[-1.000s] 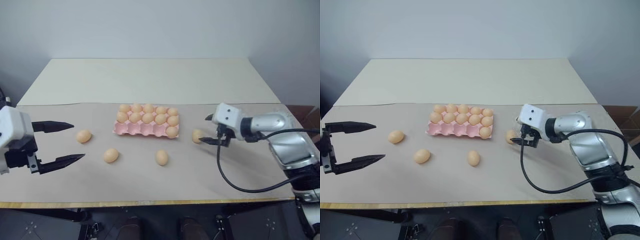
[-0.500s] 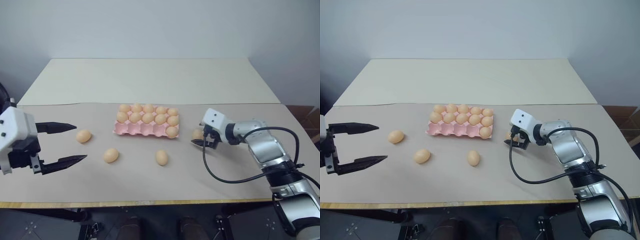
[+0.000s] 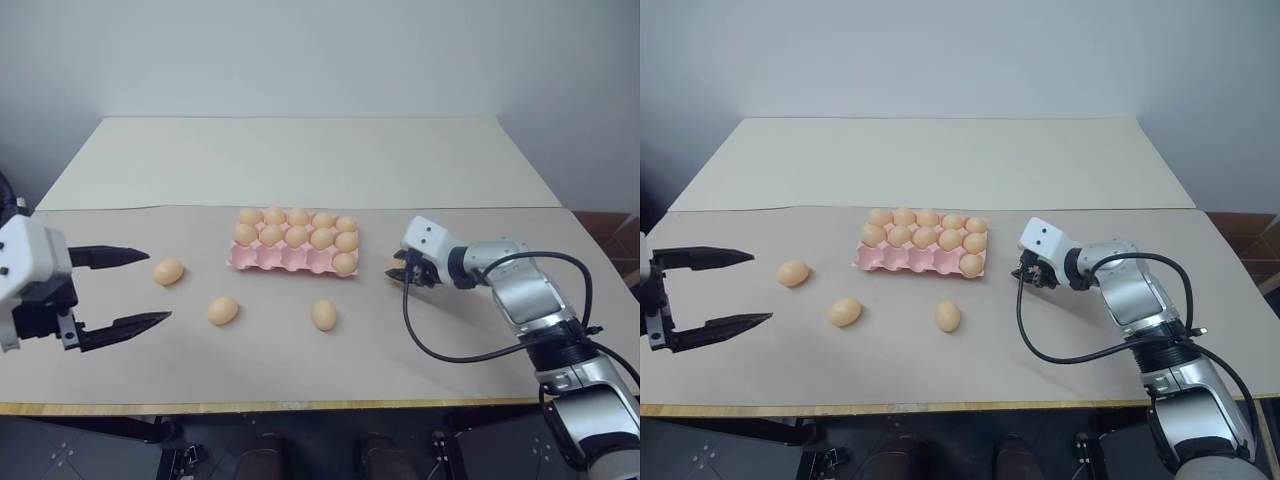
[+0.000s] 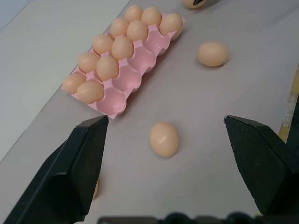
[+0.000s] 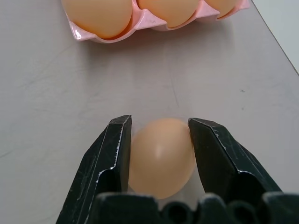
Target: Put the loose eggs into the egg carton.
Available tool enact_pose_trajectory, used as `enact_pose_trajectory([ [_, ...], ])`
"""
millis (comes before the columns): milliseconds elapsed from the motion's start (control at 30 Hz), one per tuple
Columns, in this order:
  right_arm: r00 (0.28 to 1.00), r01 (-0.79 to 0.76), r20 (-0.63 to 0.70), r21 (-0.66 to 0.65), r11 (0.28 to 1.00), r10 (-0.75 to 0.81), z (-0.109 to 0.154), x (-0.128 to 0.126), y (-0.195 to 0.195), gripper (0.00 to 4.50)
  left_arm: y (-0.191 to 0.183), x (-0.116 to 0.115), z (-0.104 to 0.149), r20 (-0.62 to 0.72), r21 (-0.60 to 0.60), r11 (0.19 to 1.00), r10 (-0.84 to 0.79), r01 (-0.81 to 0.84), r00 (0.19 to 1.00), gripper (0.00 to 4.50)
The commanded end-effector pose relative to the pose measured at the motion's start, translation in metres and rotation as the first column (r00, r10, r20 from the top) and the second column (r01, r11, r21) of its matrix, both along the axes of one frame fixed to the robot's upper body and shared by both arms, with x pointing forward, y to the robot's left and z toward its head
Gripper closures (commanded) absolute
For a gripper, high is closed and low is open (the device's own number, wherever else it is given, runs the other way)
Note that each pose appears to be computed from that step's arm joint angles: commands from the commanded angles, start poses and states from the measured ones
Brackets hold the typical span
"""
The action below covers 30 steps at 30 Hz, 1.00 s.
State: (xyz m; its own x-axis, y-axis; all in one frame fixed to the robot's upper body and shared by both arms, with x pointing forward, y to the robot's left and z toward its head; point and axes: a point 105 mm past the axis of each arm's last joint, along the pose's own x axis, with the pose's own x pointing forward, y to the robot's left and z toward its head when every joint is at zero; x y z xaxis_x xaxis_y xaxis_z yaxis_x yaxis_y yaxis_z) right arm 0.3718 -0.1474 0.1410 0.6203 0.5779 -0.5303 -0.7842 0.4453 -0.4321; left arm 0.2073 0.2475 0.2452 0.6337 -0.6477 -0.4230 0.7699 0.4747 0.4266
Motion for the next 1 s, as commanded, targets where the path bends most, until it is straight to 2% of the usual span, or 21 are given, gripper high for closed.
enact_pose_trajectory([
  [33,1.000,-0.004,0.014,0.003,1.000,0.004,0.004,-0.003,-0.002,2.23,0.005,-0.002,0.007,0.033,0.032,0.999,0.012,-0.013,0.999,0.20],
  [300,0.999,0.038,0.032,-0.009,0.999,-0.037,-0.002,0.002,-0.008,2.23,0.009,-0.003,0.006,0.026,0.040,0.999,0.011,-0.012,1.000,0.20],
  [400,0.999,0.022,0.047,-0.017,1.000,-0.022,-0.002,0.002,-0.008,1.38,0.011,-0.004,0.005,0.023,0.043,0.999,0.016,-0.017,1.000,0.20],
  [533,0.997,0.060,0.052,-0.013,0.998,-0.059,-0.004,0.007,-0.012,0.02,0.012,-0.004,0.004,0.025,0.044,0.999,0.019,-0.020,0.999,0.20],
  [900,0.993,0.121,0.009,-0.008,0.993,-0.120,-0.008,0.010,-0.025,0.02,0.014,-0.003,0.001,0.035,0.040,0.999,0.027,-0.029,0.999,0.20],
  [933,0.992,0.125,0.003,-0.002,0.992,-0.125,-0.008,0.010,-0.026,0.39,0.014,-0.003,0.001,0.037,0.040,0.999,0.029,-0.031,0.999,0.20],
  [1000,0.992,0.126,-0.005,0.007,0.992,-0.126,-0.007,0.008,-0.028,0.85,0.015,-0.003,0.000,0.039,0.041,0.999,0.032,-0.033,0.999,0.20],
])
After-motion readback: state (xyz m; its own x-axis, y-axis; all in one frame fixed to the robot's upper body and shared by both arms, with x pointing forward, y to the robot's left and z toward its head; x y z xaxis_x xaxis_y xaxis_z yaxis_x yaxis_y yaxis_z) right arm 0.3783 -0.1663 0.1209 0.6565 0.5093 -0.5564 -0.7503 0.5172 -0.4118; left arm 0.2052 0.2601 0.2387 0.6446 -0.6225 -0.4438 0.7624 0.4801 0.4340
